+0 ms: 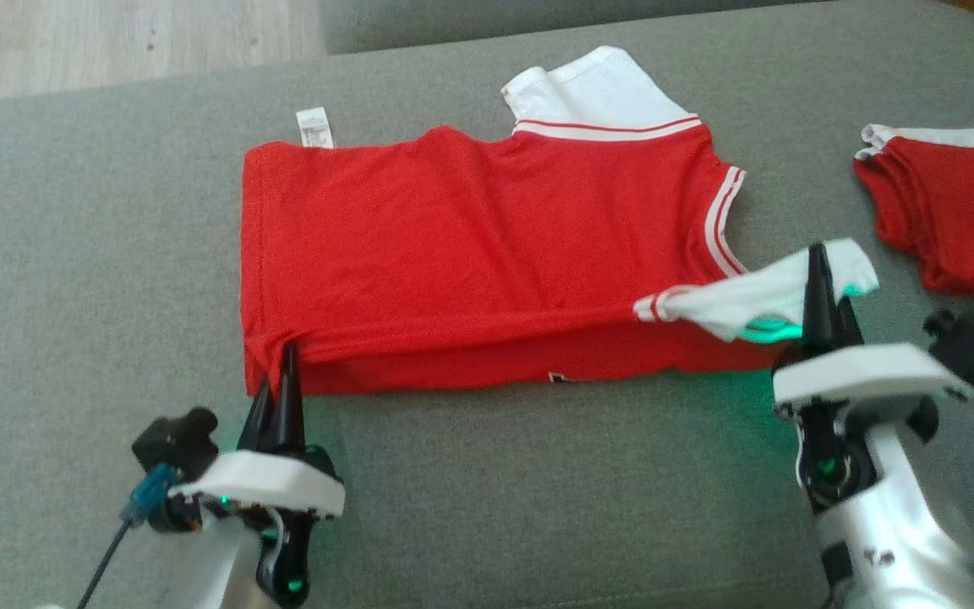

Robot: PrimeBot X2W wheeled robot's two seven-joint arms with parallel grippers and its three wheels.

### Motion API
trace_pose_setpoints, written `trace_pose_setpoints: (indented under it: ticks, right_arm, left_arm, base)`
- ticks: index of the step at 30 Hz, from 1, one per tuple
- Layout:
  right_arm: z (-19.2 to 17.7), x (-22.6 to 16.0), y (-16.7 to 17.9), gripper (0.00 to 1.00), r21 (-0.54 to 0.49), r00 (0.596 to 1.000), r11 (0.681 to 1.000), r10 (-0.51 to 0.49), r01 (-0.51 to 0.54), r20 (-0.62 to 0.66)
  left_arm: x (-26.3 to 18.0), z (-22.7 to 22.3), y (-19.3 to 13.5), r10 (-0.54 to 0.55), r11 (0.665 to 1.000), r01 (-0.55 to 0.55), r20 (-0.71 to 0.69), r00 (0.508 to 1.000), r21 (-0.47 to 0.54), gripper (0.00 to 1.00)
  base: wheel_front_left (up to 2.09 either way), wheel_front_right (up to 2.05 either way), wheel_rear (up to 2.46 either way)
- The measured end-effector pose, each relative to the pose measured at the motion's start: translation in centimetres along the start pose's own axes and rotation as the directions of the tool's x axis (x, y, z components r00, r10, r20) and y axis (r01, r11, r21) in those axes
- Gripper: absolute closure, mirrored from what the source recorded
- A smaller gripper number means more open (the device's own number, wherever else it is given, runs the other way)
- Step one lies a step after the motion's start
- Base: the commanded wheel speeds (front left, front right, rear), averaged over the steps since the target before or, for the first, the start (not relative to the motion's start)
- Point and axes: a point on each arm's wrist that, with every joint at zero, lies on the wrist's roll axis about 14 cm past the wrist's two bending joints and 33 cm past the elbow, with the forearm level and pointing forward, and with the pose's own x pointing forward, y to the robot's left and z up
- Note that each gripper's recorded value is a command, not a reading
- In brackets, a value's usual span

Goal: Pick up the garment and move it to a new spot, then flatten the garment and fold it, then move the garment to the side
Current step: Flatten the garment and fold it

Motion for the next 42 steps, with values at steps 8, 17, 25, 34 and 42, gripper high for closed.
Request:
trace_pose_setpoints:
  ticks: [8, 17, 25, 34, 42]
  right_arm:
    - [0.1, 3.8, 1.2, 0.0, -0.033, 1.0, 0.999, 0.018, -0.018, -0.009]
    - [2.1, 4.6, 1.4, 0.0, -0.236, 0.997, 0.971, 0.051, -0.038, 0.05]
    - [1.3, 0.7, -0.8, 0.0, -0.456, 0.999, 0.89, 0.037, -0.021, 0.026]
    - [0.1, -2.8, -1.6, 0.0, -0.529, 1.0, 0.848, 0.028, -0.03, -0.013]
    - [-0.4, -5.3, -2.7, 0.0, -0.519, 1.0, 0.855, -0.004, -0.008, -0.022]
  left_arm:
    - [2.0, 0.7, 0.8, 0.019, 1.0, -0.019, 0.005, 1.0, -0.011, 0.32]
    - [1.5, 3.0, 2.9, 0.11, 0.992, -0.115, 0.084, 0.99, 0.053, 0.0]
    - [-1.5, 1.4, 4.3, 0.176, 0.964, -0.185, 0.062, 0.982, 0.193, 0.0]
    - [-5.1, 0.5, 4.5, 0.203, 0.938, -0.211, 0.058, 0.977, 0.276, 0.0]
    - [-8.5, -1.0, 4.6, 0.227, 0.927, -0.23, 0.042, 0.973, 0.295, 0.0]
  base:
    - [0.0, 0.0, 0.0]
    - [0.0, 0.0, 0.0]
    - [0.0, 0.0, 0.0]
    - [0.0, 0.0, 0.0]
    - [0.0, 0.0, 0.0]
